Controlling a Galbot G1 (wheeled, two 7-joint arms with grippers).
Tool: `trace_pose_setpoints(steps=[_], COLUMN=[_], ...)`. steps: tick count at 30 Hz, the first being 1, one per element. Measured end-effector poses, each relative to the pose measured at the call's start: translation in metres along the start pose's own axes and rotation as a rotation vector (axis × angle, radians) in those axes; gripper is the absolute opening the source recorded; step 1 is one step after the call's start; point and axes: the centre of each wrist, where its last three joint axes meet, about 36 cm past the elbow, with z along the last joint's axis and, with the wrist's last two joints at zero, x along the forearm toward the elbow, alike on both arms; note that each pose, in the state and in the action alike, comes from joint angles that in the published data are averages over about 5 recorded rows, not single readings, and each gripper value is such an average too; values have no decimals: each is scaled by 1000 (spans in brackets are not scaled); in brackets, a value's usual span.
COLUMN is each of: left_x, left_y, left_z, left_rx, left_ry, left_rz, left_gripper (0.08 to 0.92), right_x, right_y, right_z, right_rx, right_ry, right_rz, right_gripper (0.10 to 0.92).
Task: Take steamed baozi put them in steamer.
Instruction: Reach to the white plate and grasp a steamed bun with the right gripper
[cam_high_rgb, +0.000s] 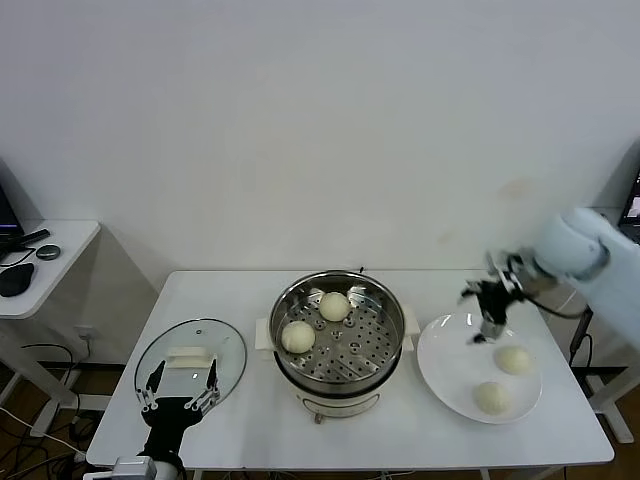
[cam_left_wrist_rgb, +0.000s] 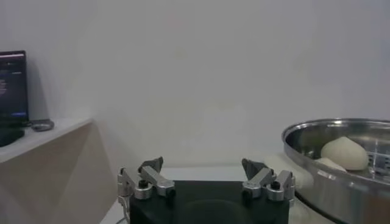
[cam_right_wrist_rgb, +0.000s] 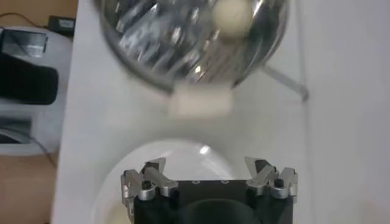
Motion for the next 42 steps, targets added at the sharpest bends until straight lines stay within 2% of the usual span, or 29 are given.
trace_pose_setpoints(steps=[11, 23, 42], left_x=[-1, -5, -12], left_y=[1, 2, 4], left_z=[8, 16, 23], left_rx=[-4, -3, 0], left_ry=[23, 41, 54], left_rz=[-4, -7, -11], left_gripper=[823, 823, 823], right_x=[-49, -91, -130], right_y=[25, 27, 24], right_z=[40, 49, 48], right_rx=[-8, 22, 50], right_ry=[72, 142, 184], right_rz=[-94, -147, -204], right_gripper=[823, 823, 816])
